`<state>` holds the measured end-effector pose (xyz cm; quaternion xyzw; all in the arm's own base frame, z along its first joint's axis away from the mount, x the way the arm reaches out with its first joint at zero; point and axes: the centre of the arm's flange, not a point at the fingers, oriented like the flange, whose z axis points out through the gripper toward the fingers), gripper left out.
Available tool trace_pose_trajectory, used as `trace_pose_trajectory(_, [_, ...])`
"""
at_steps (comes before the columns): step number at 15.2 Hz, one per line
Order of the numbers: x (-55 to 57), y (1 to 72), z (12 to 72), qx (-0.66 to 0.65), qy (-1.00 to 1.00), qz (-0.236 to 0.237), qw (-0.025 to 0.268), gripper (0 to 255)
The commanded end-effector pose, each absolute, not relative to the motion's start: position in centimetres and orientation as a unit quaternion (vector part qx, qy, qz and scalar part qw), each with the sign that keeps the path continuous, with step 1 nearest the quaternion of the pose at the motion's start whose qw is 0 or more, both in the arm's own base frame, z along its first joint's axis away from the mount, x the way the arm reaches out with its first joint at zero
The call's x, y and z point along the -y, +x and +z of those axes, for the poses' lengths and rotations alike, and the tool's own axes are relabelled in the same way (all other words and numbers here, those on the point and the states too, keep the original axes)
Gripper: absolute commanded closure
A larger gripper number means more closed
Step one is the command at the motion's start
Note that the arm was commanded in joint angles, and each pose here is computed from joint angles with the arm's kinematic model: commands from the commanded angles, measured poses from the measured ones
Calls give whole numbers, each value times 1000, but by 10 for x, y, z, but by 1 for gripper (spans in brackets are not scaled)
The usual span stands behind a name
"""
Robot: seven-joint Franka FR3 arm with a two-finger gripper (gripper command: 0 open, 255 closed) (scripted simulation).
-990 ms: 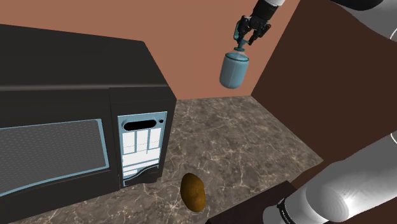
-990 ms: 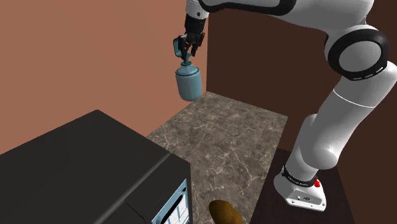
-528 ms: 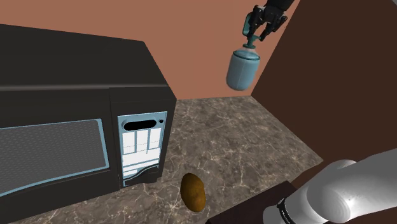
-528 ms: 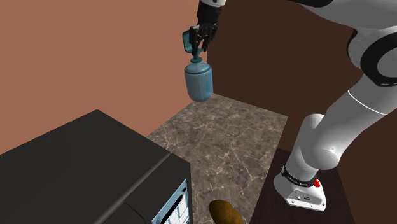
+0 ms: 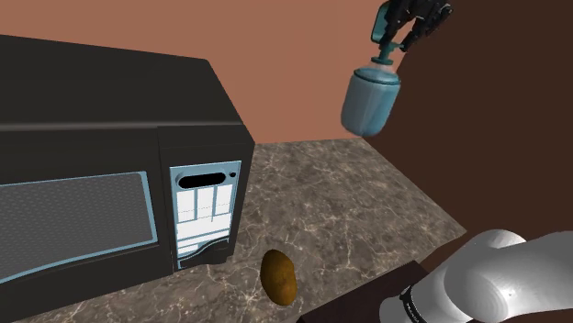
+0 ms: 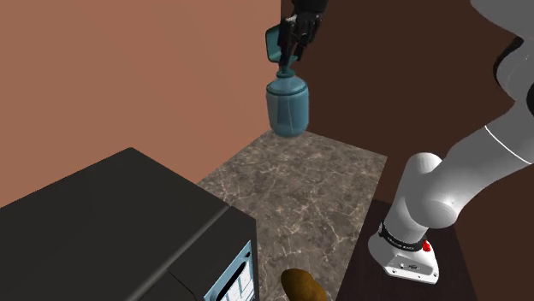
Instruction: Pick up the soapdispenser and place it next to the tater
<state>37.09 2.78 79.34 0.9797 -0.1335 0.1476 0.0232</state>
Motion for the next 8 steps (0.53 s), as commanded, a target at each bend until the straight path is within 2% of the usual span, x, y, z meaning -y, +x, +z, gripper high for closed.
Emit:
trace_pose_trajectory(1, [-43,354,806,134,980,147,23,255])
trace_pose_trajectory(8, [-89,284,844,134,980,147,23,255])
